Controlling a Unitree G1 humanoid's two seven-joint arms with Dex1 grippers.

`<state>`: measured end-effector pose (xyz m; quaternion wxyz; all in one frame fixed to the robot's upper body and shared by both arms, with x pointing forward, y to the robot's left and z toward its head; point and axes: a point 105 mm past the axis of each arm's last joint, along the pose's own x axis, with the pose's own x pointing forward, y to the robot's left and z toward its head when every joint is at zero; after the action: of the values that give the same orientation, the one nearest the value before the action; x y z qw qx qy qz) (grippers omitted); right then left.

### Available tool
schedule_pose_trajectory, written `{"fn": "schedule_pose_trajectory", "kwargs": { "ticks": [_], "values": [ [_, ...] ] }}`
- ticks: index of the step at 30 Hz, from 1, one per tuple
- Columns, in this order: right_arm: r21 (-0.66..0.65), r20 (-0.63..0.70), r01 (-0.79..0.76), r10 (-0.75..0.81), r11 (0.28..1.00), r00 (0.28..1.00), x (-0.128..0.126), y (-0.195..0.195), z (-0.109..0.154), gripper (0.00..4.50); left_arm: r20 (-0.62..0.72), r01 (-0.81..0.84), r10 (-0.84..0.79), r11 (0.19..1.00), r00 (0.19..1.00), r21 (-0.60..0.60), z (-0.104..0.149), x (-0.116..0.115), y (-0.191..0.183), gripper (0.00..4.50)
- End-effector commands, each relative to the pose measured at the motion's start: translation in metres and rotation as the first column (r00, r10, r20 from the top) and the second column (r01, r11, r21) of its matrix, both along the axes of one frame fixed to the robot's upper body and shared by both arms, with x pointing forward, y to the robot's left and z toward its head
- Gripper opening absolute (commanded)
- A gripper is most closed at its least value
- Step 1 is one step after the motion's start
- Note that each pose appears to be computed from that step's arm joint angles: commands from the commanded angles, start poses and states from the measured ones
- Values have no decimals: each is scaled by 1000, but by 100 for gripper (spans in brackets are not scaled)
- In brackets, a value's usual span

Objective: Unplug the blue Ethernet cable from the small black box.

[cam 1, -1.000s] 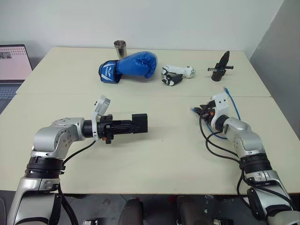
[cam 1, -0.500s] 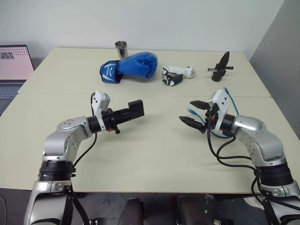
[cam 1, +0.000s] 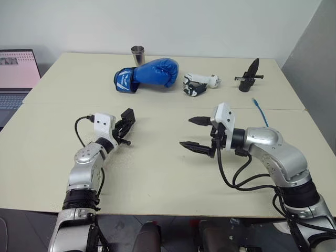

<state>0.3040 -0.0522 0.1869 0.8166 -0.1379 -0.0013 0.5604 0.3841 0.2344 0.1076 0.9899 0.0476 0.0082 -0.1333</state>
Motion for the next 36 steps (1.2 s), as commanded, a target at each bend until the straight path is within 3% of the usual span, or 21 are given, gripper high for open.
{"fn": "schedule_pose_trajectory", "kwargs": {
  "ticks": [1, 2, 4, 6, 14, 16, 23, 36],
  "values": [
    [10, 47, -22, 22, 1000, 999, -2, 2, 10, 450, 38, -66, 67, 998, 997, -18, 2, -1, 8, 76],
    [10, 46, -23, 22, 1000, 999, -2, 2, 10, 450, 35, -69, 69, 997, 997, -20, 0, -2, 8, 76],
    [8, 46, -24, 23, 1000, 999, -2, 2, 10, 450, 32, -75, 76, 997, 997, -25, -3, -4, 8, 146],
    [7, 44, -24, 24, 1000, 999, -2, 2, 9, 450, 35, -81, 82, 996, 996, -28, -3, -4, 8, 172],
    [9, 40, -21, 21, 1000, 999, -2, 2, 10, 450, 53, -82, 84, 996, 995, -33, 0, -6, 8, 365],
    [3, 40, -20, 20, 1000, 999, -2, 1, 9, 450, 55, -82, 83, 996, 995, -19, 1, -9, 8, 395],
    [-13, 4, 30, -30, 999, 1000, -8, -22, 4, 450, 51, 30, -34, 997, 998, 74, 21, -35, 1, 395],
    [-100, -104, 105, -115, 989, 988, -21, -95, 13, 450, -130, 378, -357, 900, 925, 216, 81, -68, 15, 395]
  ]
}}
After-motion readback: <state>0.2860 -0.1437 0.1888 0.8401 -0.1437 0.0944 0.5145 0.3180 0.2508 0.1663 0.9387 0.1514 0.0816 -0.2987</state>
